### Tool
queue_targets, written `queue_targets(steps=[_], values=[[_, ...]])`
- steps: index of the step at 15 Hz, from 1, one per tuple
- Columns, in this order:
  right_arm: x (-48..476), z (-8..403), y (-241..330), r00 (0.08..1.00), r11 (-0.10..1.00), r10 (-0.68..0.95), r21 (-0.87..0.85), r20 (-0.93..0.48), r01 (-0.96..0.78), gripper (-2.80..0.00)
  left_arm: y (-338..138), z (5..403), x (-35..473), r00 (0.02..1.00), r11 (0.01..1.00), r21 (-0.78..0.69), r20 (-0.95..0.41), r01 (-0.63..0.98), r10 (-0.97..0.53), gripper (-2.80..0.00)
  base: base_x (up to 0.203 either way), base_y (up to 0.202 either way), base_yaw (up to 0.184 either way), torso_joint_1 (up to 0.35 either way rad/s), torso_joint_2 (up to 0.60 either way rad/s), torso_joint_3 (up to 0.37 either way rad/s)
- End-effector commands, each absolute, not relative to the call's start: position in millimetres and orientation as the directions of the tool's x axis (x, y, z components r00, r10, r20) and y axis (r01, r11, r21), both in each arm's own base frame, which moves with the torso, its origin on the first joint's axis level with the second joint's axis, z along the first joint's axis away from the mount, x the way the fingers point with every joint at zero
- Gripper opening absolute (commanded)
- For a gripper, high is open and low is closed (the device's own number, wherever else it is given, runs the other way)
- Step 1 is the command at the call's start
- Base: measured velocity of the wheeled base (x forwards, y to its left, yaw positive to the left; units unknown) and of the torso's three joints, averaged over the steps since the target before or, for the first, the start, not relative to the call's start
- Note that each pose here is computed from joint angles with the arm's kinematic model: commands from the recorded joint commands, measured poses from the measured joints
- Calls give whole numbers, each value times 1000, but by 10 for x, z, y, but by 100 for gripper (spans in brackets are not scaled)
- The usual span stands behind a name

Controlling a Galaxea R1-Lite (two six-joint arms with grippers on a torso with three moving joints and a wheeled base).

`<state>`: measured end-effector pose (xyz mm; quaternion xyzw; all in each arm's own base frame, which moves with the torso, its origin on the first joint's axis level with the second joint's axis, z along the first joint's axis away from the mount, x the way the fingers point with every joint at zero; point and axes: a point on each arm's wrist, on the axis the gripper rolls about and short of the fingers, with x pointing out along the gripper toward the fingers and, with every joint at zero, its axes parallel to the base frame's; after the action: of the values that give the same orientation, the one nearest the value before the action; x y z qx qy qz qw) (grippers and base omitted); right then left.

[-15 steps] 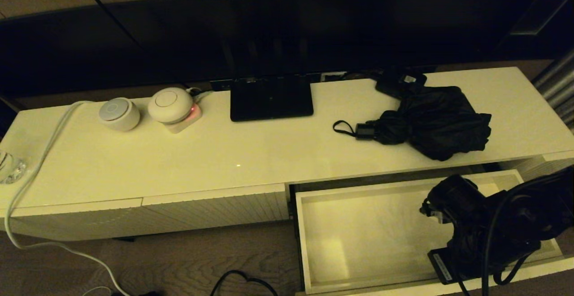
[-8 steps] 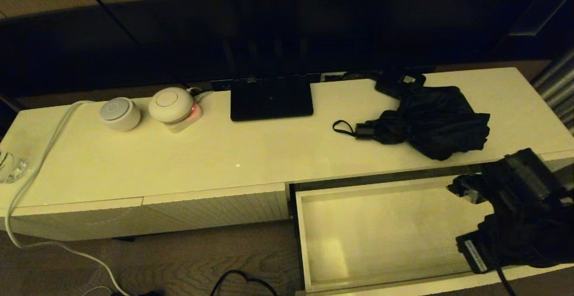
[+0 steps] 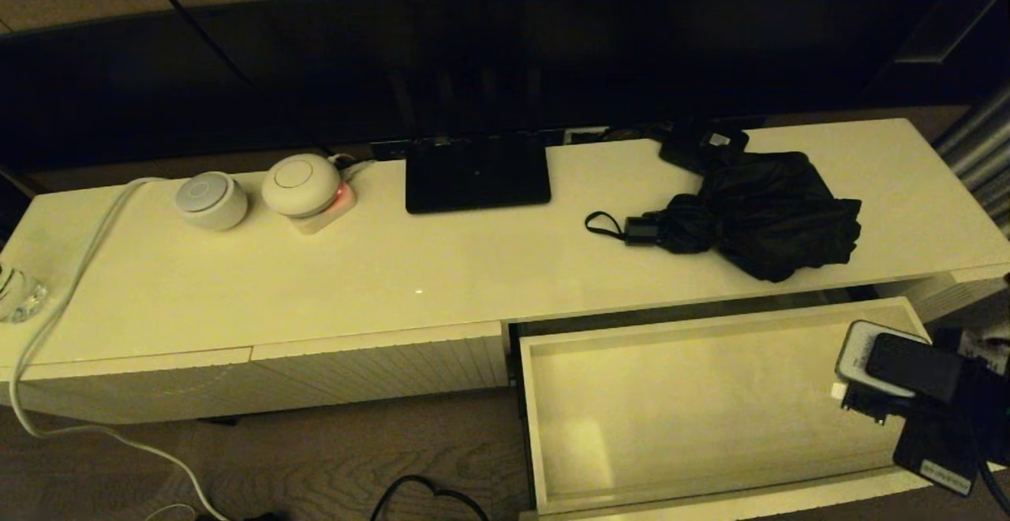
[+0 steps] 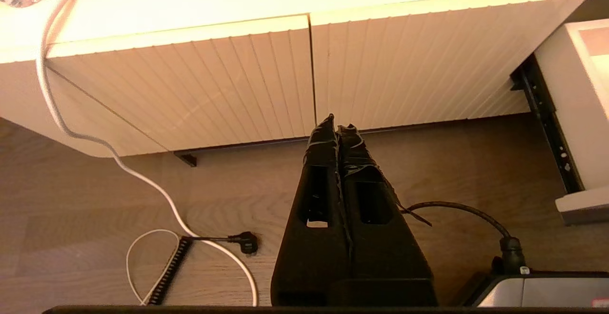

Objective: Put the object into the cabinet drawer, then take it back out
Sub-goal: Put the umbrella in the drawer

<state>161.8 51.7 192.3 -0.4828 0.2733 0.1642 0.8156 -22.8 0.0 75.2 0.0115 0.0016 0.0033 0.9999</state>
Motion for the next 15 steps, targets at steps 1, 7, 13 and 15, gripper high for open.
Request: queue_targets(steps=[1,7,13,15], values=[[1697,2041,557,853,138,32,-843,-521,-520,-280,0,743,-226,1000,1000,23,-6,-8,8,-280,0,0,0,0,0,0],[2032,1958,890,906,-74,159,-920,-392,-385,0,0,743,-226,1000,1000,23,-6,-8,8,-280,0,0,0,0,0,0],[2337,2027,976,916,-87,187,-935,-354,-344,0,0,743,-226,1000,1000,23,-6,-8,8,-280,0,0,0,0,0,0],[2408,2050,957,919,-96,172,-935,-354,-342,0,0,743,-226,1000,1000,23,-6,-8,8,-280,0,0,0,0,0,0]])
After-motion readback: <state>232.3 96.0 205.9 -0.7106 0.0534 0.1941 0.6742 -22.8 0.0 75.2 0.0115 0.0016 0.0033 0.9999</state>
